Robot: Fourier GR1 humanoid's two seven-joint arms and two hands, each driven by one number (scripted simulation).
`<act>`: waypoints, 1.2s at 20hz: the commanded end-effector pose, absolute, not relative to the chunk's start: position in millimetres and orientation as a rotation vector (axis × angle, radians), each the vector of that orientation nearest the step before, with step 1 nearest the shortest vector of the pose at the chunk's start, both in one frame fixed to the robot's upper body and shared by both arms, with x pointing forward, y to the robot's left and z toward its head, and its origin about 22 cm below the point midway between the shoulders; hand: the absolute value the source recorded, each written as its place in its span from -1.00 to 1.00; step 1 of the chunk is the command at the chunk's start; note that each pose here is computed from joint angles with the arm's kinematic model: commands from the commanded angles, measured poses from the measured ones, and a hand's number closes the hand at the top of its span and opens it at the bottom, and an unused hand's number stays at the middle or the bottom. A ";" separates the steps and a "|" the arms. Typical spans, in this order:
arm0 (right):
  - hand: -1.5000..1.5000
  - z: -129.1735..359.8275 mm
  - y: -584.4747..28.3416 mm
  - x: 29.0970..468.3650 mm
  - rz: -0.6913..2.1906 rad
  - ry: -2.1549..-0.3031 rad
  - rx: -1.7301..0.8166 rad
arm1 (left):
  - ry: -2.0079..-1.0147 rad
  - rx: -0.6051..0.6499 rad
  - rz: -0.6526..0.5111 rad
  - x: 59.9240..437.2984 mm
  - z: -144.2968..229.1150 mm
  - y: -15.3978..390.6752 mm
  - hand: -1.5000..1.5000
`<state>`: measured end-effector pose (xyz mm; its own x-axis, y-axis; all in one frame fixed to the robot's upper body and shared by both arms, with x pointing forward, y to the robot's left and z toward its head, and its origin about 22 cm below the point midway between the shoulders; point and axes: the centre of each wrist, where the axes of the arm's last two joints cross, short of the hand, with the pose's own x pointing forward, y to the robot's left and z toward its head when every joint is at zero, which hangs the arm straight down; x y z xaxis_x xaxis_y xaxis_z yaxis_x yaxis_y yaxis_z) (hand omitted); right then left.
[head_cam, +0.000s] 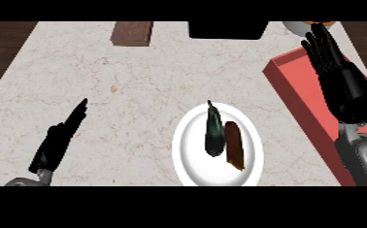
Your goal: Pick the eggplant from the plate and place it in the cardboard box
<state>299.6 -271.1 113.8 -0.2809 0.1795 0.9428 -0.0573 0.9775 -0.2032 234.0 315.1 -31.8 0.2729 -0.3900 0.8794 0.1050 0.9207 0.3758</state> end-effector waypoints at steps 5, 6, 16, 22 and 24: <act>-1.00 81.7 -250.4 310.5 0.062 -1.560 0.083 | -1.456 0.142 -0.063 262.6 27.6 313.1 0.00; -1.00 71.6 -243.7 305.3 0.051 -1.506 0.103 | -1.497 0.101 -0.013 256.2 35.2 309.4 0.00; -1.00 69.7 -223.9 243.0 0.205 -1.919 -0.273 | -1.454 0.054 0.044 244.0 49.5 327.8 0.00; -1.00 94.5 -240.6 259.8 0.712 -1.518 -0.499 | -1.418 0.044 0.040 249.1 53.3 325.3 0.00; -1.00 111.4 -227.1 262.3 0.813 -1.423 -0.521 | -1.450 0.032 0.024 252.6 57.6 317.7 0.00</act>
